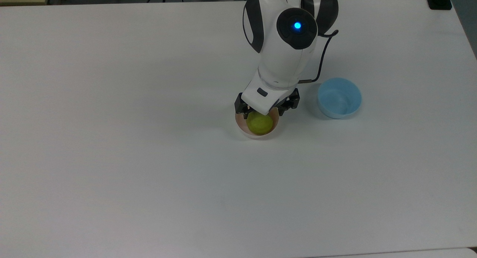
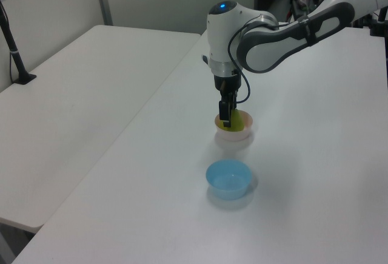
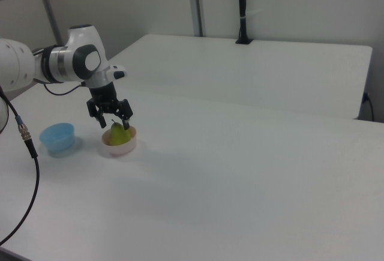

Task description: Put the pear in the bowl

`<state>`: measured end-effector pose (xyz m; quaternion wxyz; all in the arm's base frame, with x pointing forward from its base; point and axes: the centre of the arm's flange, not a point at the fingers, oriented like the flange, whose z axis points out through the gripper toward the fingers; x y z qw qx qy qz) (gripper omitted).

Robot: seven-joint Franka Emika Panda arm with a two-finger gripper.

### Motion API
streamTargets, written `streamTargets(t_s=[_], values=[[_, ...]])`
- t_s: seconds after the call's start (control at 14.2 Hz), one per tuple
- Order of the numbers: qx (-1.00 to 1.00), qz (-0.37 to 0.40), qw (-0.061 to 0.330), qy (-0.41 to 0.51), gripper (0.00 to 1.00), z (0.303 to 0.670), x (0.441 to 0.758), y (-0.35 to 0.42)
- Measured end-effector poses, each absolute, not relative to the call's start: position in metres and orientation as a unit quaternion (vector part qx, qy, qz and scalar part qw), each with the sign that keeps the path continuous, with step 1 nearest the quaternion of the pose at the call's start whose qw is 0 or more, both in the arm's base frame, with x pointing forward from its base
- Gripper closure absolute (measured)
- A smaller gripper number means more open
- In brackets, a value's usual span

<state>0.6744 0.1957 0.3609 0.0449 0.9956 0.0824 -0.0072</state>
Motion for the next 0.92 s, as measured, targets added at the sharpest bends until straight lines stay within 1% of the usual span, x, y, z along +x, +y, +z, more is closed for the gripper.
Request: streamTargets(t_s=[0.07,0.28,0.49,0.63,0.77,0.92], values=[[0.996,-0.002,0.044,0.080,0.00,0.367,0.675,0.195],[0.997,0.014,0.038,0.062,0.00,0.422,0.671,0.174],[0.999,0.007,0.035,0.023,0.00,0.489,0.655,0.120],[1.000,0.002,0.029,-0.006,0.00,0.519,0.646,0.080],[0.999,-0.003,0.022,-0.045,0.00,0.539,0.638,0.027],[0.997,-0.002,0.020,-0.075,0.00,0.545,0.635,-0.013]])
